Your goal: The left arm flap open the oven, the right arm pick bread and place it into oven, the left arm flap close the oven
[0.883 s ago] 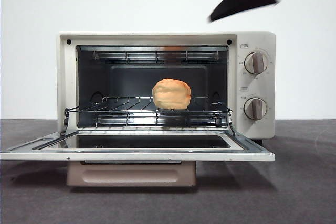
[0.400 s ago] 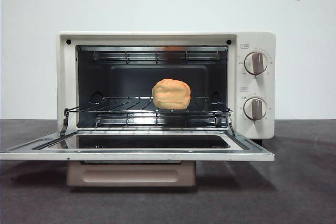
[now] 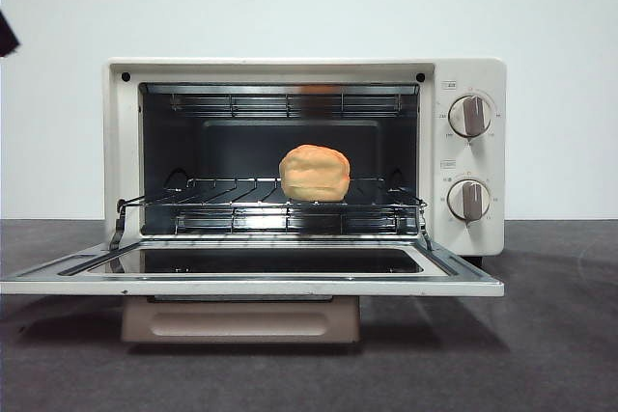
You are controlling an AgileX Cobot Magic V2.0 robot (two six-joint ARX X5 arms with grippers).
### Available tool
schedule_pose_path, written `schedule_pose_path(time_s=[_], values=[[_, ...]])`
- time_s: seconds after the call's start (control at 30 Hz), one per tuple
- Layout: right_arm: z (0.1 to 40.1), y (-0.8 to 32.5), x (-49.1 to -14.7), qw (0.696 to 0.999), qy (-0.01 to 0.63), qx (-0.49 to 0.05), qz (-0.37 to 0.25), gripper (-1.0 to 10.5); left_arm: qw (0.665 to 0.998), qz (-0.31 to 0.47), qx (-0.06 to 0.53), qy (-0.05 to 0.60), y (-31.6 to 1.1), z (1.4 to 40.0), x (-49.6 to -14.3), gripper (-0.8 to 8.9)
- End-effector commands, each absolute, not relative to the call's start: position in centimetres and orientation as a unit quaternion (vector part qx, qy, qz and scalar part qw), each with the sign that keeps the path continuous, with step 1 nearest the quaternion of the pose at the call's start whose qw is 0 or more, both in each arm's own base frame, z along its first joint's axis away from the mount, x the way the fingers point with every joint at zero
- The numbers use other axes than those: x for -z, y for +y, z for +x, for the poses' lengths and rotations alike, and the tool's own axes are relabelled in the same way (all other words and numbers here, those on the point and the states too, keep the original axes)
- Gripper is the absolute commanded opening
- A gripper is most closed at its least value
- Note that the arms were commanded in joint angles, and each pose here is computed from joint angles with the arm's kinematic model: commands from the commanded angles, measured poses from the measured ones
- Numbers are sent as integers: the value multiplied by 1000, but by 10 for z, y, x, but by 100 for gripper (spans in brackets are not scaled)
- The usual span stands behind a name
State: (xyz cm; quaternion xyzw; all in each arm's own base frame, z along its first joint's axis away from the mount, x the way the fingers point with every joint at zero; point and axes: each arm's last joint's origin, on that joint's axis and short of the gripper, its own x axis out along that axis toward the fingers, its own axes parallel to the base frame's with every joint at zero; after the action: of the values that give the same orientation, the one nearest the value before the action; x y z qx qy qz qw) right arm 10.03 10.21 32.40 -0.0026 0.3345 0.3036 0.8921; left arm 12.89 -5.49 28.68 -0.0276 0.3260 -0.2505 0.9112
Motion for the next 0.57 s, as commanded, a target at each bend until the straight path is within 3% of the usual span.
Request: schedule_pose_path(time_s=[0.03,0.47,0.57], values=[[99,103,-328,891,332,-310,-8,463,912,-66,242,326,-54,139,-277,14],[98,103,-326,881,345,-323,-7,462,884,-112,183,415,-35,187,-203,14],[98,103,-326,881,345,-324,-7,462,872,-123,195,431,-34,198,-192,14]])
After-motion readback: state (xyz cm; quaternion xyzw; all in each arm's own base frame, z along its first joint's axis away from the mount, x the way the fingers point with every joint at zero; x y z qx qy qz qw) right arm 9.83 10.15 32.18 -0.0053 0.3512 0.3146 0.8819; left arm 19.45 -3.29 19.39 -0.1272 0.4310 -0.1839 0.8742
